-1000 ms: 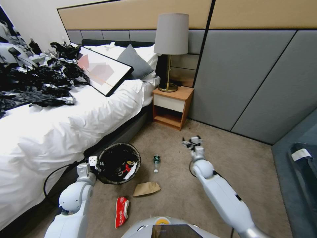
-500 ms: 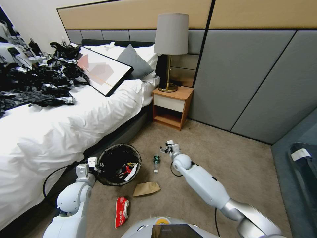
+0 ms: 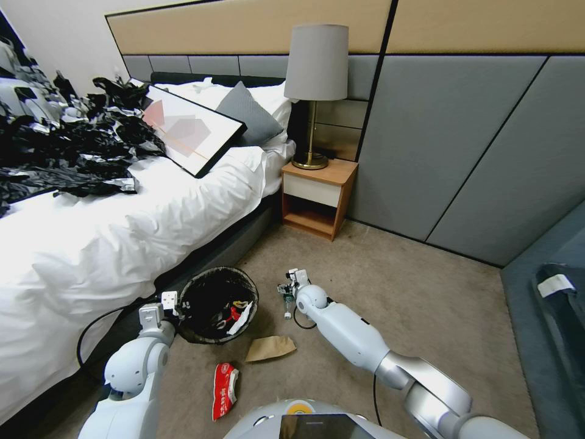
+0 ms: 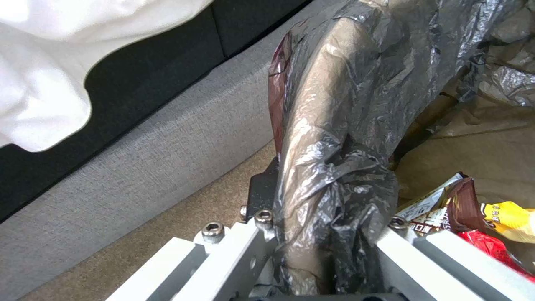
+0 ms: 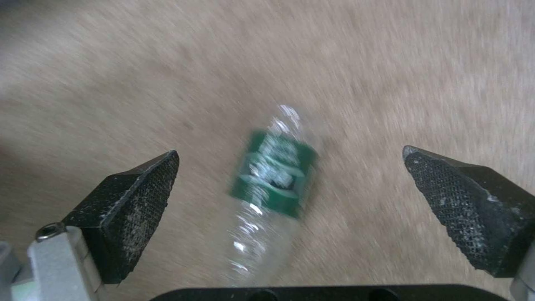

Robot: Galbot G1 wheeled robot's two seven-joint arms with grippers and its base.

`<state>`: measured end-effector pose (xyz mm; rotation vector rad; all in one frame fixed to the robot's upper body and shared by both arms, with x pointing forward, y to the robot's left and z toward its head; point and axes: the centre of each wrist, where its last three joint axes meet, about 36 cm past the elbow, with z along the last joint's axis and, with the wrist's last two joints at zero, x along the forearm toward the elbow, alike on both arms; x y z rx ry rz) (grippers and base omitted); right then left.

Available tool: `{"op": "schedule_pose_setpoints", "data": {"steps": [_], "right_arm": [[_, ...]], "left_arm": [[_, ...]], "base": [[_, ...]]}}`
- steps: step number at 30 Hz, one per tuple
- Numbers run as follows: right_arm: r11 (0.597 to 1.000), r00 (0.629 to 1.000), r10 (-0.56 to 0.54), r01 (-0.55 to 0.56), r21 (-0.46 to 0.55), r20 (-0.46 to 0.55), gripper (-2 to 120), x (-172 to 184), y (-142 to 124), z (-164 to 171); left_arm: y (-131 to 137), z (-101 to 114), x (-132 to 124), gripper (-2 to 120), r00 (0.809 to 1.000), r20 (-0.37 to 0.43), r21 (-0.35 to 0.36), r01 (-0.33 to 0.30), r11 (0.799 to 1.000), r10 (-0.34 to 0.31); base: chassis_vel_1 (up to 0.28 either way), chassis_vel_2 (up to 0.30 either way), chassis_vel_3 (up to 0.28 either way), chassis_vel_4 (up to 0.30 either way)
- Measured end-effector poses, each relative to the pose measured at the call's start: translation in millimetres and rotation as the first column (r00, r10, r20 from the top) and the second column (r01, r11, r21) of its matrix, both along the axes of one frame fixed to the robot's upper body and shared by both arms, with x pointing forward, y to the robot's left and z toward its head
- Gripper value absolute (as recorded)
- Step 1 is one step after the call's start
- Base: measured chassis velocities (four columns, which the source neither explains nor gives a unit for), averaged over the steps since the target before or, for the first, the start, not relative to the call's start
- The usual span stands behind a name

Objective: Pick up the trash bin, then pick up the garbage from the floor and place it into the trash bin.

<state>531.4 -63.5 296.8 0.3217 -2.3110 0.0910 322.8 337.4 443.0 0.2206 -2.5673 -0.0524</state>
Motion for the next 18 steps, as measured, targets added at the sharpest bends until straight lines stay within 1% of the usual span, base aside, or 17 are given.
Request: {"op": "schedule_pose_setpoints", "data": {"steps": [1, 3, 8, 12, 18], "right_arm": [[1.000, 1.000, 0.000, 0.000, 0.000, 0.000, 100, 0.0, 0.0, 0.0], [1.000, 0.999, -0.028, 0.028, 0.002, -0.031, 100, 1.3, -3.1, -11.3], [0.999, 0.998, -0.044, 0.044, 0.001, -0.054, 100, 1.1, -2.5, -22.6], [0.998, 0.993, -0.066, 0.067, 0.014, -0.102, 100, 0.0, 8.7, -38.8], [0.998, 0.993, -0.049, 0.053, 0.033, -0.106, 100, -1.8, 17.8, -39.7]], "left_arm": [[0.0, 0.0, 0.0, 0, 1.000, 0.000, 0.000, 0.000, 1.000, 0.000], [-0.2, -1.8, -0.6, 0, 1.000, -0.004, 0.002, 0.000, 1.000, 0.000], [-0.6, -2.9, -1.3, 0, 1.000, -0.006, 0.003, 0.001, 1.000, 0.000], [-1.1, -4.0, -2.2, 0, 1.000, -0.008, 0.003, -0.001, 1.000, 0.001], [-2.7, -5.3, -2.5, 0, 1.000, -0.008, 0.002, 0.000, 1.000, 0.000]], "base": [[0.000, 0.000, 0.000, 0.000], [0.000, 0.000, 0.000, 0.000], [0.000, 0.000, 0.000, 0.000], [0.000, 0.000, 0.000, 0.000], [0.000, 0.000, 0.000, 0.000]]}}
